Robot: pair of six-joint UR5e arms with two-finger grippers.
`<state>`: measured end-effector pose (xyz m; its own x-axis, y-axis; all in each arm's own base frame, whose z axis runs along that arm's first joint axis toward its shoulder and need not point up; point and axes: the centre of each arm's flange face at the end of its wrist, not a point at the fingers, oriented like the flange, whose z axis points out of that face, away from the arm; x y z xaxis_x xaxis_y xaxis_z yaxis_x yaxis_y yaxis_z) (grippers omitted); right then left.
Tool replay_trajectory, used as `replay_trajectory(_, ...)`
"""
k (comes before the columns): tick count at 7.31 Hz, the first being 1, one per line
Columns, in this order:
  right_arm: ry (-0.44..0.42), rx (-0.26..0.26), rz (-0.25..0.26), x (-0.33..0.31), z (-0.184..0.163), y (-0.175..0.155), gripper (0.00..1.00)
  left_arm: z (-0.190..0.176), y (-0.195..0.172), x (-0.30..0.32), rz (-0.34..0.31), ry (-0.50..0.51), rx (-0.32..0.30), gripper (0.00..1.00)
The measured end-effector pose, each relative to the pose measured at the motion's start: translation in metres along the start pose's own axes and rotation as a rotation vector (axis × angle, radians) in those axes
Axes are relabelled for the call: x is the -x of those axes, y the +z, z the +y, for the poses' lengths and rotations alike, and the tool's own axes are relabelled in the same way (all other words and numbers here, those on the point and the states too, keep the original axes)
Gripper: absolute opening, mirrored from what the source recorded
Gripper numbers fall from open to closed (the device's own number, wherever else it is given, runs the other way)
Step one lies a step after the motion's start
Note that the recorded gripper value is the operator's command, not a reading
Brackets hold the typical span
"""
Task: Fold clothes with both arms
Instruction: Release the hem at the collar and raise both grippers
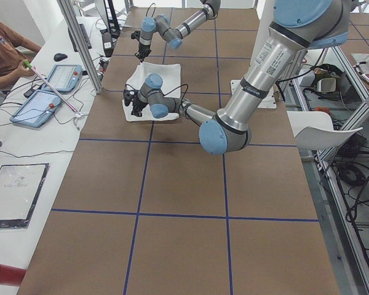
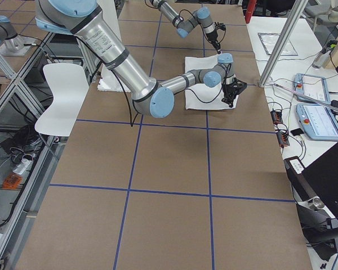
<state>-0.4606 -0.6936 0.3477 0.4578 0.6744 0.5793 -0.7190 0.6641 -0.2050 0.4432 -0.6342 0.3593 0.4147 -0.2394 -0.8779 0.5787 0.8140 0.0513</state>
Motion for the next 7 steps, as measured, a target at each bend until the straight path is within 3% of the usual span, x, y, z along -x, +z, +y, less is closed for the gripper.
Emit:
replay_trajectory(3,-0.003,0.001,-0.003,-0.001,0.001,0.003,0.0,-0.001,0.008,0.0,0.002,0.002,-0.003,0.0)
replay_trajectory(4,-0.003,0.001,-0.003,-0.001,0.001,0.003,0.0,-0.002,0.013,0.002,0.006,0.004,-0.005,0.03)
replay_trajectory(5,-0.004,0.001,-0.003,-0.001,0.001,0.003,0.03,-0.003,0.016,0.004,0.006,0.007,-0.01,0.15)
replay_trajectory(7,-0.003,0.001,-0.002,-0.001,0.001,0.004,0.33,-0.005,0.021,0.006,-0.001,0.016,-0.027,0.39)
